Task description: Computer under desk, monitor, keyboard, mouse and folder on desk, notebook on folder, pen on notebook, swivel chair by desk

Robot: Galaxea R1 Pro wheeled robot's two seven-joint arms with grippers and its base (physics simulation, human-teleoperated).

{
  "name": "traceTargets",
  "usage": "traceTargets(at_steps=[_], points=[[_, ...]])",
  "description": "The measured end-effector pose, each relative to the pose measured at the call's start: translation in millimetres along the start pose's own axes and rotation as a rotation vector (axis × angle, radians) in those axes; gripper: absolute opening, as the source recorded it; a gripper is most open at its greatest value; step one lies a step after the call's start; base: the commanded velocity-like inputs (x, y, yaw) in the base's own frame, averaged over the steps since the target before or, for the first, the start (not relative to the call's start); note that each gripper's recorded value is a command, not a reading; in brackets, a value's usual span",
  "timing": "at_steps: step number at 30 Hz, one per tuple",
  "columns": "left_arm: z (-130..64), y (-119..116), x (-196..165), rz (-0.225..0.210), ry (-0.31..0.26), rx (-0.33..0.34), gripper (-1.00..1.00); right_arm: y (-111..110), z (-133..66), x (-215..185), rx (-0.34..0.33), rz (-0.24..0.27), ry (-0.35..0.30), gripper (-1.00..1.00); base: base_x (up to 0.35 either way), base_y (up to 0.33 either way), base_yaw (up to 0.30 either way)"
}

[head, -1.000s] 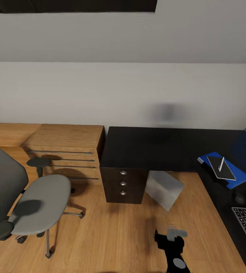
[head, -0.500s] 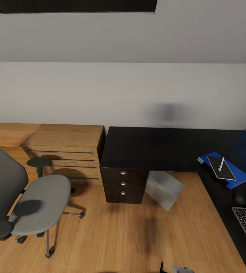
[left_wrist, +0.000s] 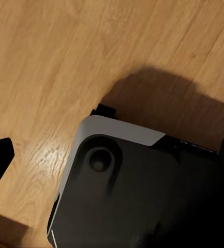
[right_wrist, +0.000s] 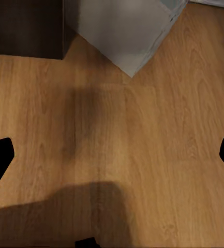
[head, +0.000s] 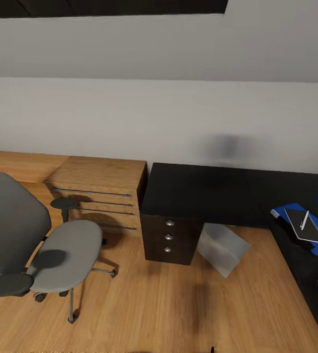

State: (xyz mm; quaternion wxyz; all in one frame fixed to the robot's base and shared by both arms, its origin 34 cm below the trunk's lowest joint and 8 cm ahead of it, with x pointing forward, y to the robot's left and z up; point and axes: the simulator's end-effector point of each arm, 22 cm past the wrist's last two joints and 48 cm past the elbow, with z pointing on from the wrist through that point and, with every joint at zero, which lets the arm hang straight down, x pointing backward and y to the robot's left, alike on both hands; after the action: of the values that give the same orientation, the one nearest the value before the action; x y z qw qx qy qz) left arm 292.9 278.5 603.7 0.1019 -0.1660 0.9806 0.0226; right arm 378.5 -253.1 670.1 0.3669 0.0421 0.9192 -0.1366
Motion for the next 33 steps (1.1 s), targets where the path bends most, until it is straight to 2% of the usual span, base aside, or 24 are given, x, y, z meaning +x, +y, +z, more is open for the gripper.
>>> traceTargets(at_steps=[7,16,23,29,33], points=[[0.4,2,1,-0.002,0.002,-0.006,1.00,7,0.4,7,-0.056,-0.007,0.015,1.00,0.000,0.000,0.258],[0.9,5,-2,-0.012,-0.023,-0.016,1.00,6,0.2,13,-0.067,-0.009,0.030,1.00,0.000,0.000,0.260],[1.3,7,-1,-0.015,-0.022,-0.021,1.00,2,0.0,18,-0.063,-0.017,0.039,1.00,0.000,0.000,0.253],[1.6,6,0,-0.013,-0.019,-0.020,1.00,0,-0.9,24,-0.074,-0.035,0.049,1.00,0.000,0.000,0.070],[1.6,6,1,-0.011,-0.018,-0.019,1.00,8,-1.9,26,-0.117,-0.040,0.053,1.00,0.000,0.000,0.005]])
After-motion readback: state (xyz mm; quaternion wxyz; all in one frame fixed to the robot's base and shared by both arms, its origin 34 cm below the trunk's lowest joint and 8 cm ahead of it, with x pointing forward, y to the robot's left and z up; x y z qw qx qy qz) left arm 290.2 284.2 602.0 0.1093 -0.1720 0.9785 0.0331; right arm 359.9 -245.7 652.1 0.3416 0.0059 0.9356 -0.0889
